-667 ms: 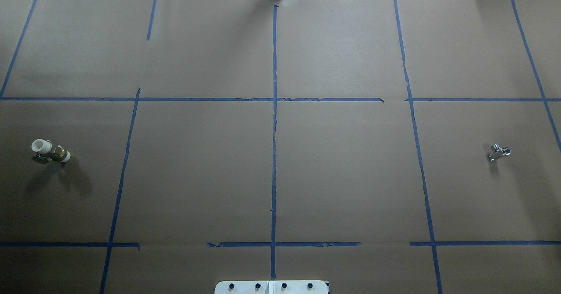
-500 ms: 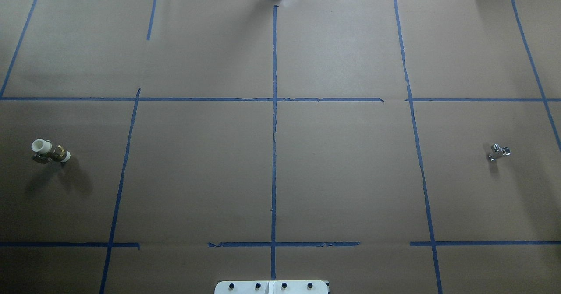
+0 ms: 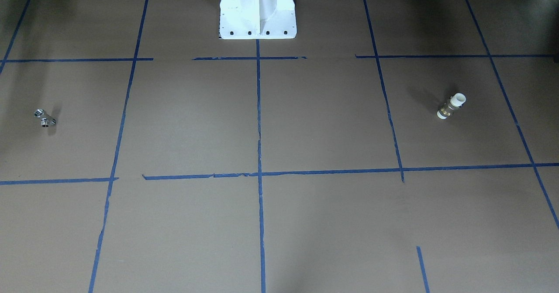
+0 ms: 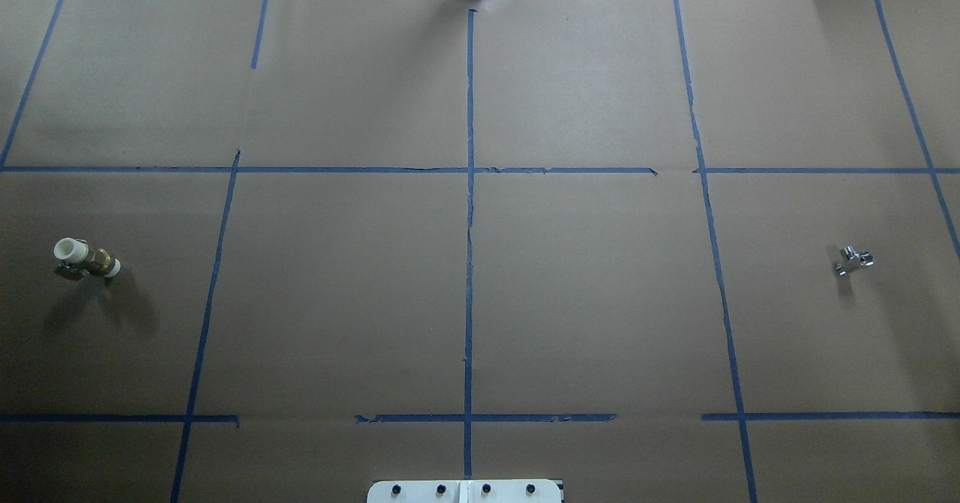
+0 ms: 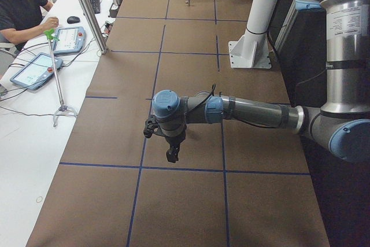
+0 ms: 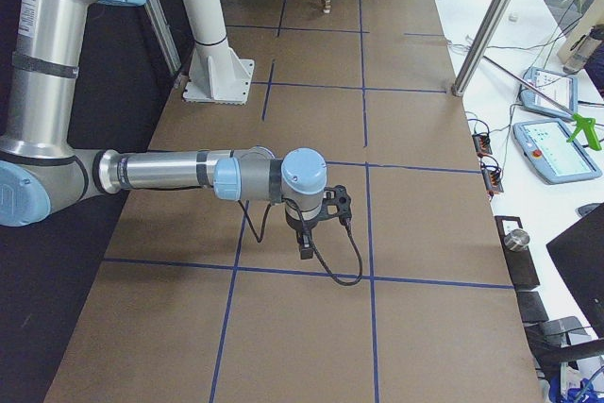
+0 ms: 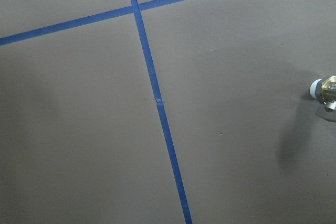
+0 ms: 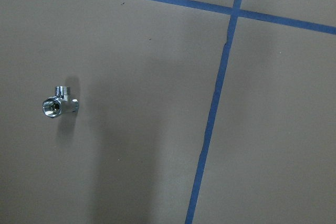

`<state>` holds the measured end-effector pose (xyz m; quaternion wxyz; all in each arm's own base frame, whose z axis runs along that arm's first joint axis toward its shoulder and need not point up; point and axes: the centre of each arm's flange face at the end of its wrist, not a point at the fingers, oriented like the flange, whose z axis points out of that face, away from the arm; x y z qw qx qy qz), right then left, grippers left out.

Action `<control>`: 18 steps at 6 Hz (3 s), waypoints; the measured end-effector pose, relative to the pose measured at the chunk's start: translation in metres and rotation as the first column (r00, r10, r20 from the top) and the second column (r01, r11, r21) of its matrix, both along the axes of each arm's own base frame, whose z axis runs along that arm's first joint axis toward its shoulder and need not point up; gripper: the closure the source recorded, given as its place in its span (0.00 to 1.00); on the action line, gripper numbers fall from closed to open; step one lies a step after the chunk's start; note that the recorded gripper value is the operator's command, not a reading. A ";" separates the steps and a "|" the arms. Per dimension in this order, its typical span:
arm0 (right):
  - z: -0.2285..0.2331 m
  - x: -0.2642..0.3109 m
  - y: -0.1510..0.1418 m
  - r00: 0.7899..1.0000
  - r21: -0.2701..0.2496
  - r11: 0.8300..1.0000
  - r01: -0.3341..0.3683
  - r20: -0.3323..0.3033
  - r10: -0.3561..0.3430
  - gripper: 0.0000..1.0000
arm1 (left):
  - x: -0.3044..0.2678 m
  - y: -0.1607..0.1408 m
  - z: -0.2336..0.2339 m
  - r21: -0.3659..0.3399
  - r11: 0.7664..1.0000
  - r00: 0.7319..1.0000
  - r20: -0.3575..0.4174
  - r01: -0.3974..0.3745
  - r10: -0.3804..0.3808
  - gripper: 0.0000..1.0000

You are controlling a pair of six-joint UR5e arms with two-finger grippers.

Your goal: Assemble PPR valve and pipe with both arms

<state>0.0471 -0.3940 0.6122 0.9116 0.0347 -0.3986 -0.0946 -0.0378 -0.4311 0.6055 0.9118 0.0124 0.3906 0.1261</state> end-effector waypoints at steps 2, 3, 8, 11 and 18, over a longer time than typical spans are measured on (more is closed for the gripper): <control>0.009 0.000 0.000 1.000 -0.013 1.000 0.000 0.001 0.000 0.00 | 0.001 -0.002 0.001 0.016 1.000 1.000 -0.007 -0.001 0.002 0.00; 0.011 0.000 0.000 1.000 -0.012 1.000 0.003 0.002 -0.003 0.00 | 0.001 -0.005 -0.001 0.036 0.999 1.000 -0.010 0.006 -0.006 0.00; 0.008 -0.002 -0.001 1.000 0.037 0.999 -0.001 0.024 0.000 0.00 | 0.094 -0.015 -0.042 -0.092 0.987 0.986 -0.097 0.128 -0.137 0.00; 0.007 -0.004 -0.002 0.999 0.042 0.999 -0.002 0.054 -0.001 0.00 | 0.209 -0.013 -0.081 -0.162 0.951 0.960 -0.048 0.264 -0.274 0.00; 0.007 -0.018 -0.005 0.997 0.041 0.999 0.031 0.068 -0.034 0.00 | 0.259 -0.004 -0.074 -0.159 0.942 0.955 0.032 0.297 -0.295 0.34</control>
